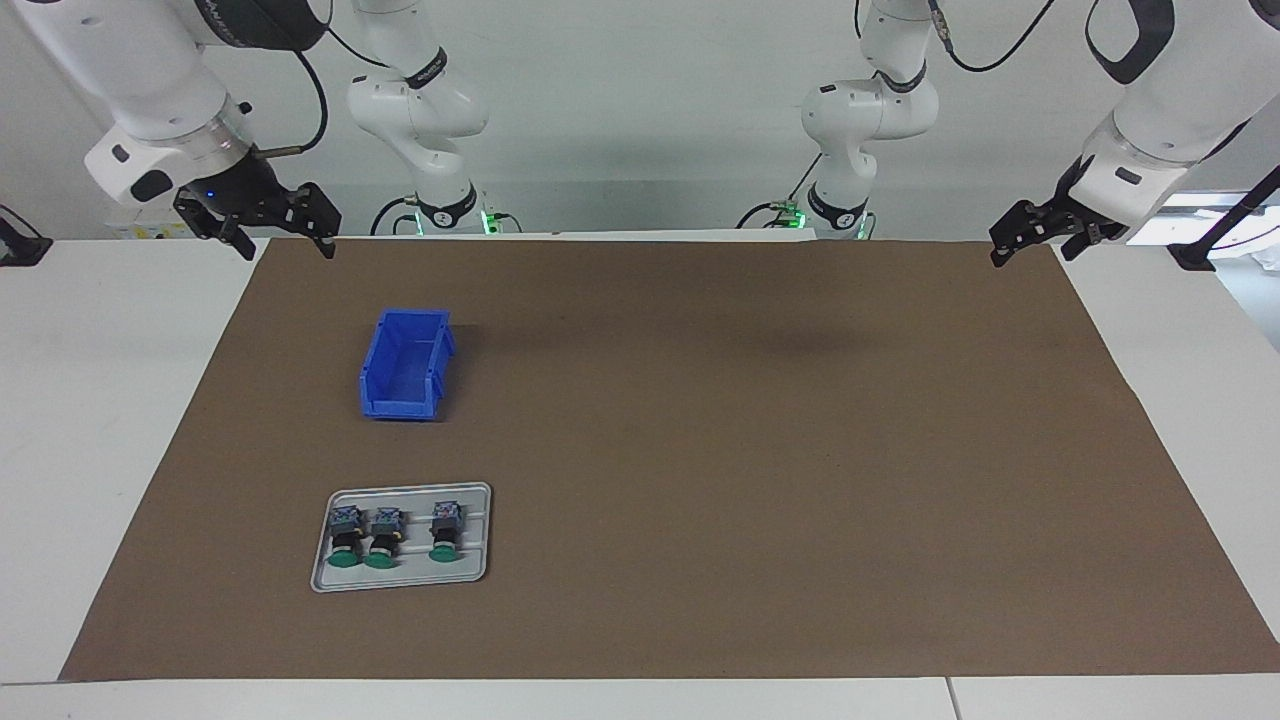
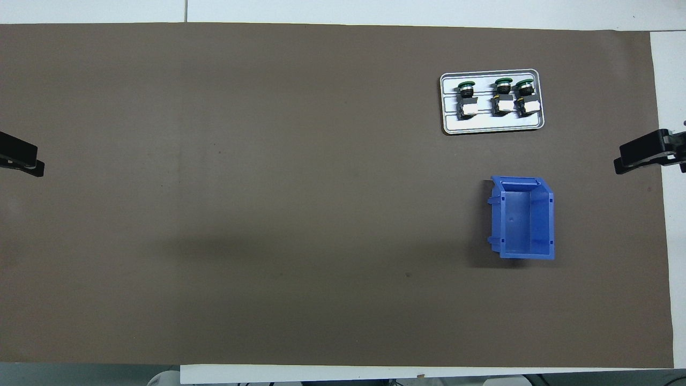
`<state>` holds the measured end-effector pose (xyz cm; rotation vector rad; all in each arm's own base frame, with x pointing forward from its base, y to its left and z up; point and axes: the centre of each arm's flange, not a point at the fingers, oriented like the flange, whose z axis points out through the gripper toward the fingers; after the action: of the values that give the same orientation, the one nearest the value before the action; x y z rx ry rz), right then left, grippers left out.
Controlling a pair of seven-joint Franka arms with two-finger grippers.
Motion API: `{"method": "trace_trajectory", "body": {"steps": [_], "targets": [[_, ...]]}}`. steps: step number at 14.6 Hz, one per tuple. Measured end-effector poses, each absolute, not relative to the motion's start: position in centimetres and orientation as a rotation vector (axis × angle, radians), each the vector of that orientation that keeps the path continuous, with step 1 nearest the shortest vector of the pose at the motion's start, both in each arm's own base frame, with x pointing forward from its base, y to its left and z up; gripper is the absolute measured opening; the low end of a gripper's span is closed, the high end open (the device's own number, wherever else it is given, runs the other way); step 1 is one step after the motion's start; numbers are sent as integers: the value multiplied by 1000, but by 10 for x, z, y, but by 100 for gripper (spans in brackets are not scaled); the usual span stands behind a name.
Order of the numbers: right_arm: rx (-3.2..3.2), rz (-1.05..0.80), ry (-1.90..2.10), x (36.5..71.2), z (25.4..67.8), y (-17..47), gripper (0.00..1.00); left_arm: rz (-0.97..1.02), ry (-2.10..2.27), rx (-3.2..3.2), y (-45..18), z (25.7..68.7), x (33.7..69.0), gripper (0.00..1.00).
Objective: Place and press button with both arms
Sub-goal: 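Reach the right gripper toward the metal tray of green items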
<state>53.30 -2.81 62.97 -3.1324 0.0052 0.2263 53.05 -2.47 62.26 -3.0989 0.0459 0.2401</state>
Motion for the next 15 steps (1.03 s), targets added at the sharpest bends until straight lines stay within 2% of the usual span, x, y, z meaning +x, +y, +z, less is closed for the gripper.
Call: {"method": "trace_trajectory", "body": {"steps": [10, 12, 15], "targets": [[-3124, 221, -32, 533, 629, -26, 100, 223, 46, -3100, -25, 626, 530, 100], [-3120, 136, -85, 543, 627, -7, 100, 218, 46, -3101, -25, 627, 530, 100], [-3124, 46, -93, 582, 589, 37, 100, 214, 46, -3101, -25, 628, 530, 100]]}}
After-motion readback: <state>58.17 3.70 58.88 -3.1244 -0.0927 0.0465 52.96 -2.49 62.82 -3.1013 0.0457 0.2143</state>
